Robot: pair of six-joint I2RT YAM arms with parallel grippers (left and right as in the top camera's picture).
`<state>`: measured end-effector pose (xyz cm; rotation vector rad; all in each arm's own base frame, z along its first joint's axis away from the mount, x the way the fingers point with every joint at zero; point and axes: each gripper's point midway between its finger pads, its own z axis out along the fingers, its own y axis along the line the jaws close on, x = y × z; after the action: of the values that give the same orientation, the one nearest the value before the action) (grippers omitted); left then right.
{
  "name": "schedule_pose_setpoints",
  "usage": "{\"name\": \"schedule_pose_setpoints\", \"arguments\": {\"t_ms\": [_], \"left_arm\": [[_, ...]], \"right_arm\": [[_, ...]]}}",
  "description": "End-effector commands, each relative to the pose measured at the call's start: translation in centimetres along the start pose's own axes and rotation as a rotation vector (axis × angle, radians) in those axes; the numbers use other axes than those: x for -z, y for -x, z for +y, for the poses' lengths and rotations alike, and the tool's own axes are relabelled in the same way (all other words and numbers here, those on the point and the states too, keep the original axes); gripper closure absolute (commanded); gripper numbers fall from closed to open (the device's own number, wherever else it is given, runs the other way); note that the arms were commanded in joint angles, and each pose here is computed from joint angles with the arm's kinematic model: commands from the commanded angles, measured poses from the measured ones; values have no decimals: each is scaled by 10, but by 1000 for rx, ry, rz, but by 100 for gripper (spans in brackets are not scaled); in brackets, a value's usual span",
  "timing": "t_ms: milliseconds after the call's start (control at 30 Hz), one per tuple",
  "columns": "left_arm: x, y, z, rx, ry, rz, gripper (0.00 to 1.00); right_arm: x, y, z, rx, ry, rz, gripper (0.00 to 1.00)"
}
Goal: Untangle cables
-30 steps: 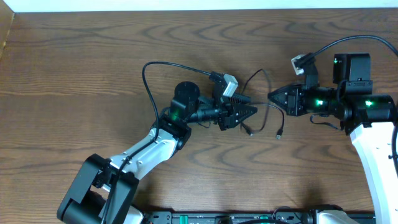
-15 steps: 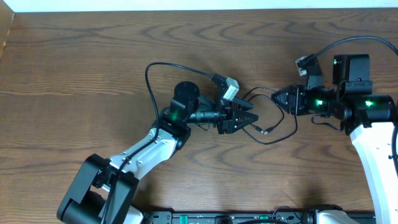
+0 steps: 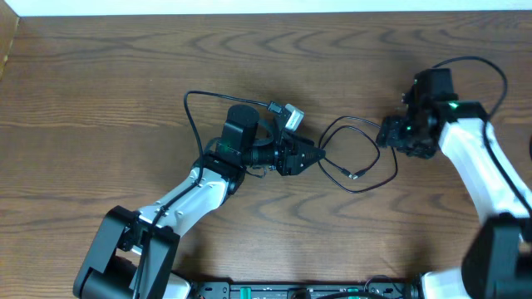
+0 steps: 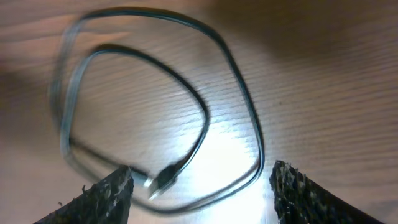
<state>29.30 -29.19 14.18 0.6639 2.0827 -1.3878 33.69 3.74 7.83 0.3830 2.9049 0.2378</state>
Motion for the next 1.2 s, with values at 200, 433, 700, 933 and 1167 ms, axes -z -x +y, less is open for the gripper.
{"name": "schedule_pose_setpoints", "arguments": {"t_ms": [200, 433, 700, 933, 1167], "left_arm": [[2, -1, 17, -5, 108, -2, 46], [2, -4, 16, 6, 101, 11, 46], [2, -6, 16, 11, 103, 15, 46], [2, -8, 17, 22, 106, 25, 46], [2, -8, 17, 42, 106, 24, 46]], "right_arm": [[-57, -8, -21, -115, -91, 107, 32], [-75, -8, -24, -132, -104, 127, 30], [-88, -16, -27, -131, -120, 167, 31], [-92, -16, -25, -103, -148, 154, 59], [-109, -38, -22, -14, -169, 228, 85]]}}
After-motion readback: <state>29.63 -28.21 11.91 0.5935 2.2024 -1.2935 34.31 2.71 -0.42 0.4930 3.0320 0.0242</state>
